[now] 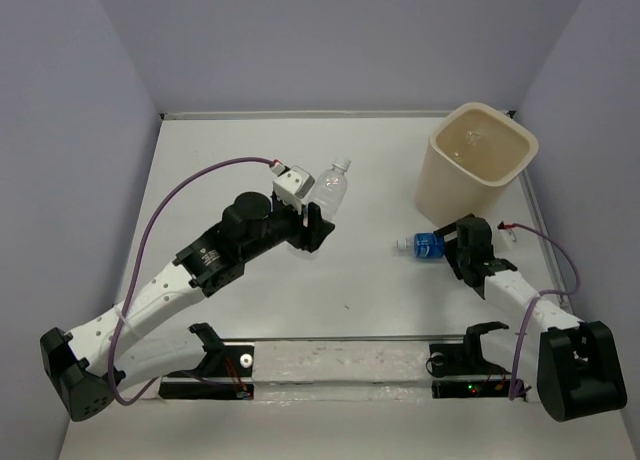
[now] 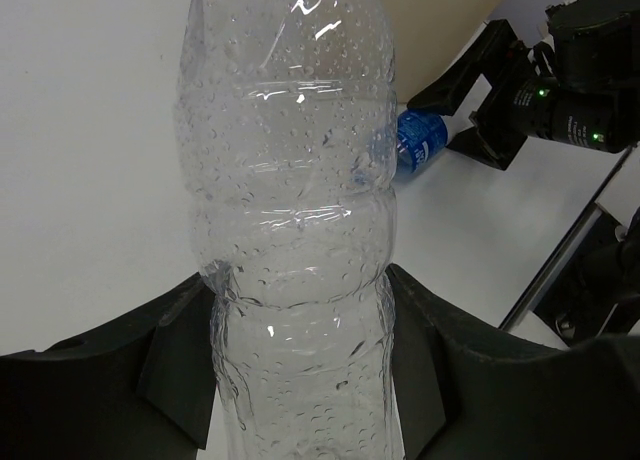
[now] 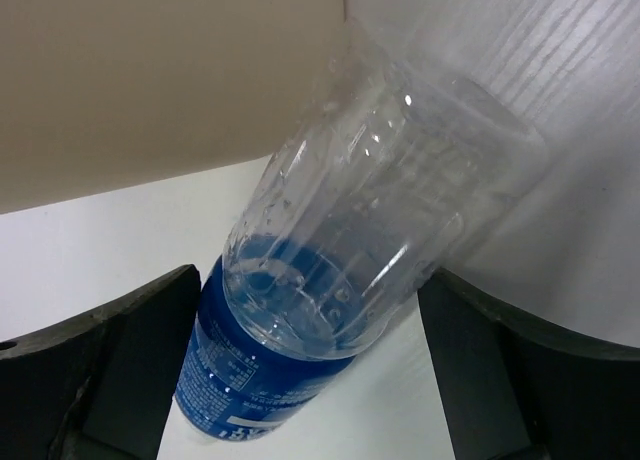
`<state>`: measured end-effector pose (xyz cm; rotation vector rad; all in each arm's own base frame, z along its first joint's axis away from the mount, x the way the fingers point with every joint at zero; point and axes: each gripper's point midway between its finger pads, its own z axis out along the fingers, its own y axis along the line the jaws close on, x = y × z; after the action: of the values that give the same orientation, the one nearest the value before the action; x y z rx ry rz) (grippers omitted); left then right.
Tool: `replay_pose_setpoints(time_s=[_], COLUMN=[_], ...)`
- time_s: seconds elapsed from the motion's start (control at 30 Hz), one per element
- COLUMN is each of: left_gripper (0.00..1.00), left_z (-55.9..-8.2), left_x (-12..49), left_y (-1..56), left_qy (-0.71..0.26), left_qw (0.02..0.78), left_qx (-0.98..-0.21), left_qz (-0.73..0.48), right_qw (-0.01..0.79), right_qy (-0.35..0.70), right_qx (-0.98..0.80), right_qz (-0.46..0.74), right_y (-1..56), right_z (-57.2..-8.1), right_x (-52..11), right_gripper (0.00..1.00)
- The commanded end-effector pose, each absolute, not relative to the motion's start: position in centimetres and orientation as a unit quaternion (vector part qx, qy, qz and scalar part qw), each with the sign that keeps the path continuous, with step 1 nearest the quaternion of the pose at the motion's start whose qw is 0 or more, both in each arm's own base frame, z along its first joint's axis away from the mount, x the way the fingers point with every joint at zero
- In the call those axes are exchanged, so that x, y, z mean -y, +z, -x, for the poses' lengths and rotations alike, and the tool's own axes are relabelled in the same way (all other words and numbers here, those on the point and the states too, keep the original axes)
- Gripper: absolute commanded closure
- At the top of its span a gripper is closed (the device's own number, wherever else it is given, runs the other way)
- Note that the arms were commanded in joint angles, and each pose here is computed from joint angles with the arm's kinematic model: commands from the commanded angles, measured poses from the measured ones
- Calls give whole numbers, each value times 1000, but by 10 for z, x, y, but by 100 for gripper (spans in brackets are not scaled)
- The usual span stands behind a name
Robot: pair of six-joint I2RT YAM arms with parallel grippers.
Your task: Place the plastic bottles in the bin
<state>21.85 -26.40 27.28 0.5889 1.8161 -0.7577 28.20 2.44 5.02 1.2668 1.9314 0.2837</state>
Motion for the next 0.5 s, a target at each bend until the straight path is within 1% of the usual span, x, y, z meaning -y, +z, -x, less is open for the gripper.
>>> replay_pose_setpoints(time_s=[0.0,0.07,0.13,0.23,0.27,0.37,0.47], left_gripper=[56,56,56,57,57,57,57], left_z=[-226,-229,-230,-236,-236,-242,-245], left_x=[263,260,258,248,246,237,234], left_y=[279,280,281,285,284,285,285], left_qy=[-309,-306,-305,-290,-286,-266,-261], left_qw=[538,540,542,554,555,566,569], left_qx=[-746,-747,-747,-749,-750,-754,-755], left_qz=[-242,-238,-235,-221,-219,-203,-198], right_qw=[413,407,406,389,380,374,383], right_qy=[127,135,148,162,176,216,262], right_qx=[-751,-763,-768,-788,-795,-807,-807], right_qz=[-499,-483,-473,-449,-438,-403,-367], right_y=[51,46,45,40,40,47,69], right_z=[-294,-293,-297,-299,-298,-289,-276], right_x=[-27,-33,-39,-50,-57,-76,-98], right_gripper=[9,11,12,28,38,60,60])
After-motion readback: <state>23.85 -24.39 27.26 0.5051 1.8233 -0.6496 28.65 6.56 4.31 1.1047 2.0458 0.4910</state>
